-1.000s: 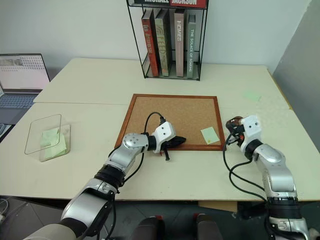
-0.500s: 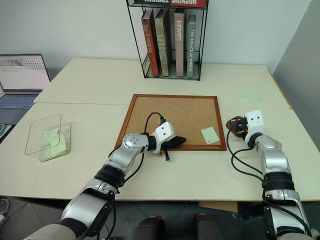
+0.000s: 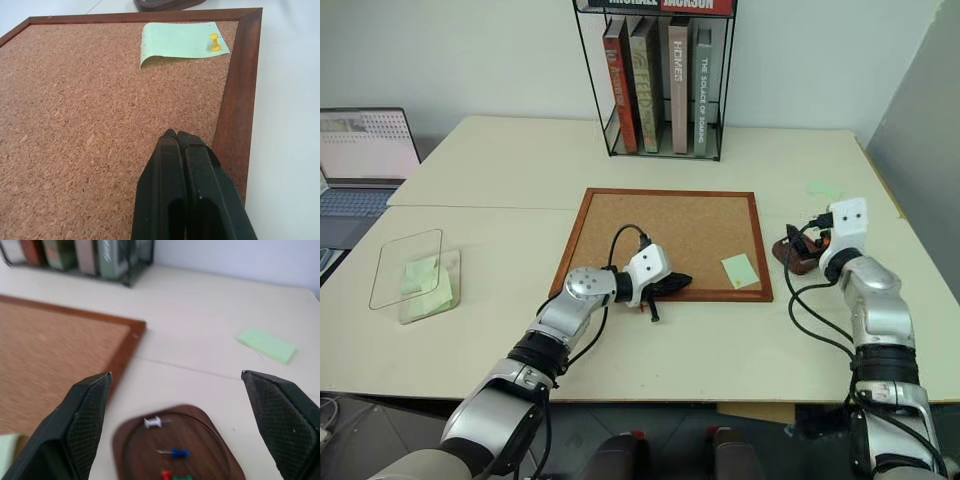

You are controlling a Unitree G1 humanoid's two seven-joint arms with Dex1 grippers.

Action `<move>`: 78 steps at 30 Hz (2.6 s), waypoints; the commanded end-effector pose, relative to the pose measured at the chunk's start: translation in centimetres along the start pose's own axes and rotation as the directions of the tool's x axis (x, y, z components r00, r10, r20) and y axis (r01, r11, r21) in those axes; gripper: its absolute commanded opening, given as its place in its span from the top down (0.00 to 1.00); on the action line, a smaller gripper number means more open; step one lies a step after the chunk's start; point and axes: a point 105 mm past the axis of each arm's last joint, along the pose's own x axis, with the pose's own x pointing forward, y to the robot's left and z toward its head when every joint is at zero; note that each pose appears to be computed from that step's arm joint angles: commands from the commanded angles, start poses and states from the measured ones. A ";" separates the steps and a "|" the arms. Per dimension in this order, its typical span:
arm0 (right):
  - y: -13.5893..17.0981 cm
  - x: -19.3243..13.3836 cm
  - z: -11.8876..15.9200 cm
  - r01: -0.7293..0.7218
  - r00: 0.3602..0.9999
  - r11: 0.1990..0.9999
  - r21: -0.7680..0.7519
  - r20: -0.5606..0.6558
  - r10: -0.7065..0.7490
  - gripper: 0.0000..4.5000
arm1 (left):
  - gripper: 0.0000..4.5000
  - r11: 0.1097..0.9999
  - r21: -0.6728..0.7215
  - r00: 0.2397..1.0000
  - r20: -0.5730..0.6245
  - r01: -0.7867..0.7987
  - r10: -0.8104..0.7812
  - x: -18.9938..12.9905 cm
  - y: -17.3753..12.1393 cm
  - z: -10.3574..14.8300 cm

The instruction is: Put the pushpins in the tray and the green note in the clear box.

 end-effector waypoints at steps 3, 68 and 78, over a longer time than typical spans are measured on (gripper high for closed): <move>5.6 -2.0 -1.0 -0.239 0.971 0.971 -0.028 -0.018 0.239 0.02 | 1.00 0.999 -0.032 0.996 -0.083 0.018 -0.021 -0.2 -0.7 -2.3; 12.3 -1.5 2.5 -0.441 0.890 0.894 -0.078 0.089 0.446 1.00 | 0.88 0.983 -0.182 0.967 0.256 0.030 0.018 -2.8 1.2 4.9; 13.4 -1.7 3.2 -0.486 0.867 0.872 -0.058 0.095 0.490 1.00 | 0.45 0.997 0.066 0.967 0.252 0.031 -0.047 -3.5 1.5 6.9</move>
